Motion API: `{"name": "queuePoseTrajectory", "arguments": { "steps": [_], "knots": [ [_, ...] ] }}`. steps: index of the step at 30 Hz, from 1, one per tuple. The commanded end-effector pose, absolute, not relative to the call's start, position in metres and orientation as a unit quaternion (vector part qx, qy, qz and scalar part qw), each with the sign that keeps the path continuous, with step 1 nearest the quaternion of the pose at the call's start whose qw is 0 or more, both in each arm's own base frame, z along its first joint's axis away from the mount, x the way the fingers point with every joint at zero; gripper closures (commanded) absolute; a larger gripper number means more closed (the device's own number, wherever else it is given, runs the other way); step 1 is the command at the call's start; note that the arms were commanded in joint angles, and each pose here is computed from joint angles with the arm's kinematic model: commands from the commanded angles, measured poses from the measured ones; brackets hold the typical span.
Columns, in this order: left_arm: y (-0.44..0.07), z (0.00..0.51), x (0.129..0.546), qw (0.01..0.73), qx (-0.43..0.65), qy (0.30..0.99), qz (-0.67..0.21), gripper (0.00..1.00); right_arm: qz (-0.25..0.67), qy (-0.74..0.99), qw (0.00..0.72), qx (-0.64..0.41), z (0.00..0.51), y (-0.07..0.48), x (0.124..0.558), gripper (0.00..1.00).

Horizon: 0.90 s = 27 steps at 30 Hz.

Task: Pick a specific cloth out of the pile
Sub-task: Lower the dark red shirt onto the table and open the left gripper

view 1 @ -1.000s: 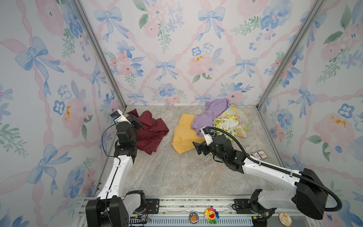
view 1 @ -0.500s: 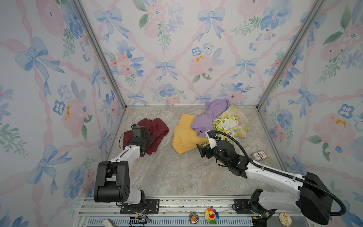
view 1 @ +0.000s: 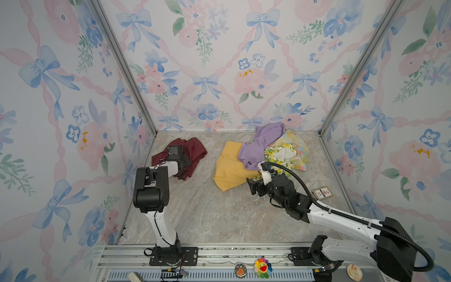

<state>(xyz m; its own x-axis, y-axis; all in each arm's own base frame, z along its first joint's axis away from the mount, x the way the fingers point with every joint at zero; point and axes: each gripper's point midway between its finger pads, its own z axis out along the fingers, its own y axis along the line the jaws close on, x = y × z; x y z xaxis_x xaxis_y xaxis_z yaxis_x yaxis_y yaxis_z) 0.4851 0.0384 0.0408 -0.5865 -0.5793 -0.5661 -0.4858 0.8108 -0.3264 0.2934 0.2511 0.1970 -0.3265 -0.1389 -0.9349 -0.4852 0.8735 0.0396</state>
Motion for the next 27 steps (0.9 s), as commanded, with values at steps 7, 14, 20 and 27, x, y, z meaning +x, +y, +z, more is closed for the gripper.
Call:
{"name": "queuePoseTrajectory", "arguments": {
  "steps": [7,14,20,27],
  "knots": [
    [0.047,0.029,0.505,0.317,-0.3,0.897,-0.068,1.0,0.132,0.811,0.539,-0.184,0.189,0.24,0.307,0.03],
    [0.048,0.024,0.502,0.311,-0.315,0.894,-0.069,0.96,0.124,0.822,0.529,-0.173,0.191,0.235,0.321,0.03],
    [0.043,0.051,0.507,0.335,-0.308,0.887,-0.082,0.56,0.107,0.833,0.518,-0.162,0.202,0.223,0.327,0.03],
    [0.046,0.095,0.494,0.376,-0.303,0.872,-0.075,0.35,0.1,0.829,0.533,-0.136,0.232,0.206,0.326,0.03]
  ]
}}
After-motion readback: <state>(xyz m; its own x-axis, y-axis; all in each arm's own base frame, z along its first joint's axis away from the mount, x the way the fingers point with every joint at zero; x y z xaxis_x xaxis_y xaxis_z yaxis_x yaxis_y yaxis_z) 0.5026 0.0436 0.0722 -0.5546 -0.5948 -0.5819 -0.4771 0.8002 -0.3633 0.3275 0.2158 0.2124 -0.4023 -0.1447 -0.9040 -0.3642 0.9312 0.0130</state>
